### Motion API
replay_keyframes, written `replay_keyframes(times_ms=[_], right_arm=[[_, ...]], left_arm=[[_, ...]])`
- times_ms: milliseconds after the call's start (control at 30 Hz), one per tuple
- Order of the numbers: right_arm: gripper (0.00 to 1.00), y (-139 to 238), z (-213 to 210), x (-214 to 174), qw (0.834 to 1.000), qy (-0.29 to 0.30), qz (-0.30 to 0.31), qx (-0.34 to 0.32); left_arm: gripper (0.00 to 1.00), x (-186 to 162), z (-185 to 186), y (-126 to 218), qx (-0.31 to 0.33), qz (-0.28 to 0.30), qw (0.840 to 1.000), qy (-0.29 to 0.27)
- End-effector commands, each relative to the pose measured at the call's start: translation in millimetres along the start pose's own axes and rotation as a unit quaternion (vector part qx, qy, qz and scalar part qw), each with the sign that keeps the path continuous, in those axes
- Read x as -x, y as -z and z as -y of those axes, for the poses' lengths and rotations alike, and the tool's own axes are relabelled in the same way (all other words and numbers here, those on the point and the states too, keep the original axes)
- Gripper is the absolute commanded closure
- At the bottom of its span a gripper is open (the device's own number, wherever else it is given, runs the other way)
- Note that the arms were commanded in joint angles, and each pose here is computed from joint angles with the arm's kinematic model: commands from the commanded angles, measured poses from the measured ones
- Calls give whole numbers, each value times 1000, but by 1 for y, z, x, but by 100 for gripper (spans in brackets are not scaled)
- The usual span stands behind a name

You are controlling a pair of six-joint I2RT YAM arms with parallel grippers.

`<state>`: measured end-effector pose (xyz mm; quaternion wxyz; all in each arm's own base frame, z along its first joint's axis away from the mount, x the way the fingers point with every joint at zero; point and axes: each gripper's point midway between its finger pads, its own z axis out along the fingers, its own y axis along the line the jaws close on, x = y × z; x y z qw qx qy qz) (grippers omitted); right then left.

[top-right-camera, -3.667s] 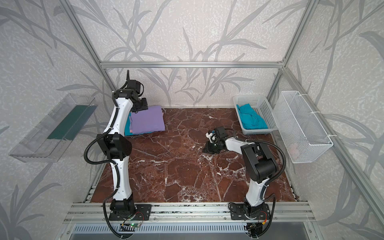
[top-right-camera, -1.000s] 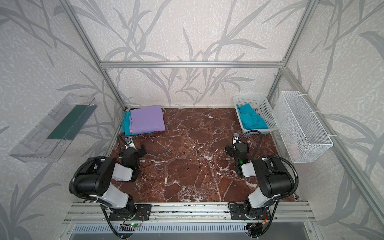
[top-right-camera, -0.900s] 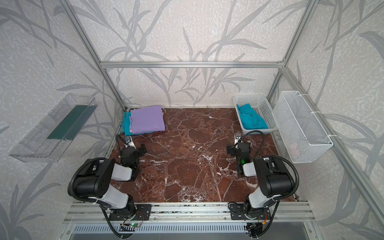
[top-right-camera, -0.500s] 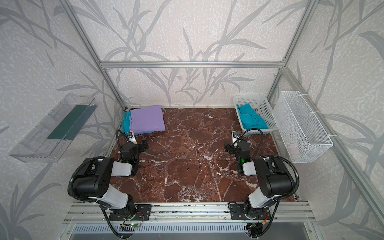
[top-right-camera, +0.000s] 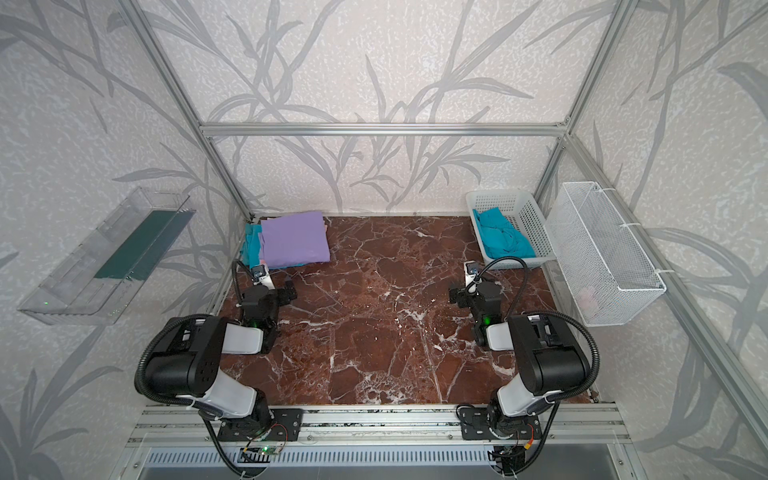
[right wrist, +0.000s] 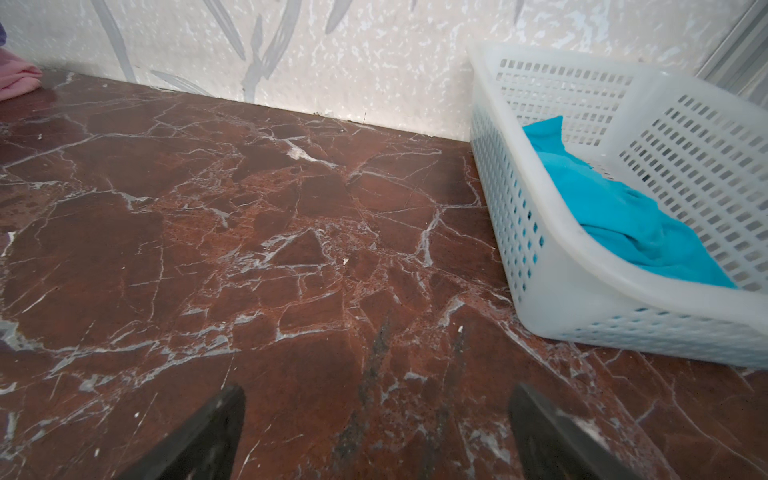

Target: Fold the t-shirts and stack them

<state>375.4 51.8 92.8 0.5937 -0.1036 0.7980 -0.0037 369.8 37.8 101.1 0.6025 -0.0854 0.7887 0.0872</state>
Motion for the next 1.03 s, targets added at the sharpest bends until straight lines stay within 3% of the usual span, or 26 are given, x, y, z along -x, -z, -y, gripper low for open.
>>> replay_keyframes(times_ms=[0,67,133,167,200,233,300,367,433,467,533,600,700,767,867,1000], right_arm=[[1,33,-17,27,996,51,67,6],[1,18,-18,17,998,55,39,10],[1,-15,19,11,997,2,27,-74],[1,-13,27,7,996,-17,-2,-91],[1,-8,29,5,995,-21,-34,-89],[1,0,22,18,998,-8,2,-70],[1,29,-1,23,997,32,62,-40],[1,38,-10,18,995,45,89,-26],[1,1,-2,16,995,42,74,-54],[1,-4,12,8,997,15,30,-76],[1,-15,18,1,998,-27,-41,-28],[1,-17,20,2,999,-23,-4,-35],[1,-6,16,6,998,1,23,-62],[1,-10,15,6,998,4,15,-66],[1,-20,21,3,999,-46,-17,-6],[1,-17,19,4,999,-22,-6,-29]], left_arm=[[1,24,29,30,-41,48,996,-67],[1,15,30,17,-48,27,996,-67],[1,9,-1,-14,46,31,998,-25],[1,13,-13,-13,96,30,995,-20],[1,7,-7,-10,70,-8,997,-22],[1,11,-2,-3,45,-2,999,-24],[1,20,3,23,18,56,998,-27],[1,17,-9,36,31,85,996,3],[1,13,-18,16,60,81,995,22],[1,12,-15,3,59,74,995,9],[1,8,-10,4,55,42,998,-1],[1,5,-8,5,42,27,999,0],[1,9,-12,5,53,65,996,5],[1,10,-17,10,66,71,995,13],[1,10,-16,4,66,62,996,9],[1,14,-8,1,48,54,997,-5]])
